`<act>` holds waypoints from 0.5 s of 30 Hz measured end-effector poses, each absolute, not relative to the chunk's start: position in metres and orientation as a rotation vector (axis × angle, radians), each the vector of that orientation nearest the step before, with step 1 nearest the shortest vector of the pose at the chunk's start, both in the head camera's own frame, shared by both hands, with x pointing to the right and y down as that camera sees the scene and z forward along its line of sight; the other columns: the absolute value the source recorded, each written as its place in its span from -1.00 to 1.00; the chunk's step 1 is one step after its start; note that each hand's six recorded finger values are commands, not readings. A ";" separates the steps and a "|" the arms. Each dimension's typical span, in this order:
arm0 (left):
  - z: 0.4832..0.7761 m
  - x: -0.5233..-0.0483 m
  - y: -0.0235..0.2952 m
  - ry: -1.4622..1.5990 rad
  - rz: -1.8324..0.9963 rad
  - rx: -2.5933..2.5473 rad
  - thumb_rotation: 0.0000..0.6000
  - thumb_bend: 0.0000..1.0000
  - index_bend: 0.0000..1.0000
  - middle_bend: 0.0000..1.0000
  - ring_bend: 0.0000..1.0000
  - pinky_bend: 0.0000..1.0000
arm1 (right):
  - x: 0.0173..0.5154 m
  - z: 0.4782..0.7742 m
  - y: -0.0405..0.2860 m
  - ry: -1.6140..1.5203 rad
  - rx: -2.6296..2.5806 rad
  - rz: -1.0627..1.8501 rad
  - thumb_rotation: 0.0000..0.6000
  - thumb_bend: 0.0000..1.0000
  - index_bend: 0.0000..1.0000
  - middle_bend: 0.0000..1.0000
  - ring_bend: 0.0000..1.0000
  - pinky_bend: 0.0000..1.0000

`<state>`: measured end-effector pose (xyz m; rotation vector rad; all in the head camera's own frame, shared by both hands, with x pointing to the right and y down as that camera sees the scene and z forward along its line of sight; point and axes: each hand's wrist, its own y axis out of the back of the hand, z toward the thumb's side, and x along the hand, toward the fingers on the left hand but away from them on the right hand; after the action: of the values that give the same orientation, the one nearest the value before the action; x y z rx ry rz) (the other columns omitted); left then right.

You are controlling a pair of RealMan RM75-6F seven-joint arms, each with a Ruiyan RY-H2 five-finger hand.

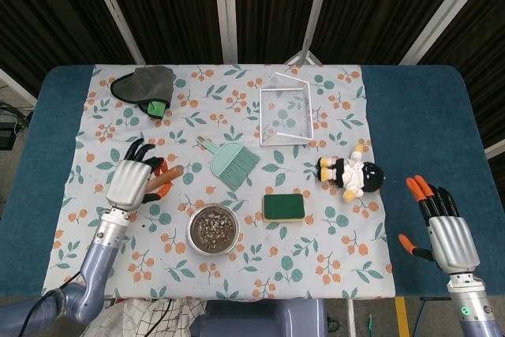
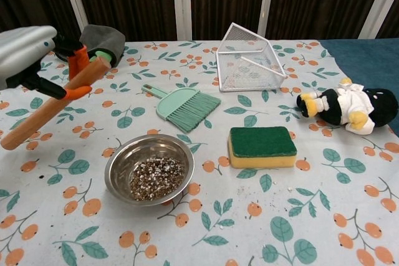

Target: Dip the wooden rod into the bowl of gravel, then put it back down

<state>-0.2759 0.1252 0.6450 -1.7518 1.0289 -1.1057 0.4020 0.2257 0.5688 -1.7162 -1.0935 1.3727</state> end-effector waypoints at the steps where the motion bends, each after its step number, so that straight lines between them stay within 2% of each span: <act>1: 0.640 -0.277 0.124 1.060 -1.080 -1.760 1.00 0.34 0.23 0.37 -0.61 -0.76 | 0.402 0.569 0.226 -1.093 -1.716 1.372 1.00 -0.46 -1.00 -1.00 -1.00 -1.00; 8: 0.611 -0.278 0.119 1.289 -0.903 -1.847 1.00 0.34 0.25 0.38 -0.61 -0.75 | 0.402 0.569 0.226 -1.094 -1.714 1.373 1.00 -0.46 -1.00 -1.00 -1.00 -1.00; 15: 0.585 -0.259 0.121 1.427 -0.690 -1.974 1.00 0.34 0.28 0.38 -0.61 -0.75 | 0.402 0.569 0.226 -1.095 -1.713 1.373 1.00 -0.46 -1.00 -1.00 -1.00 -1.00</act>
<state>-0.2585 0.1206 0.5851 -1.9738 1.4266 -0.6896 0.4017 0.2259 0.5689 -1.7129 -1.0947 1.3729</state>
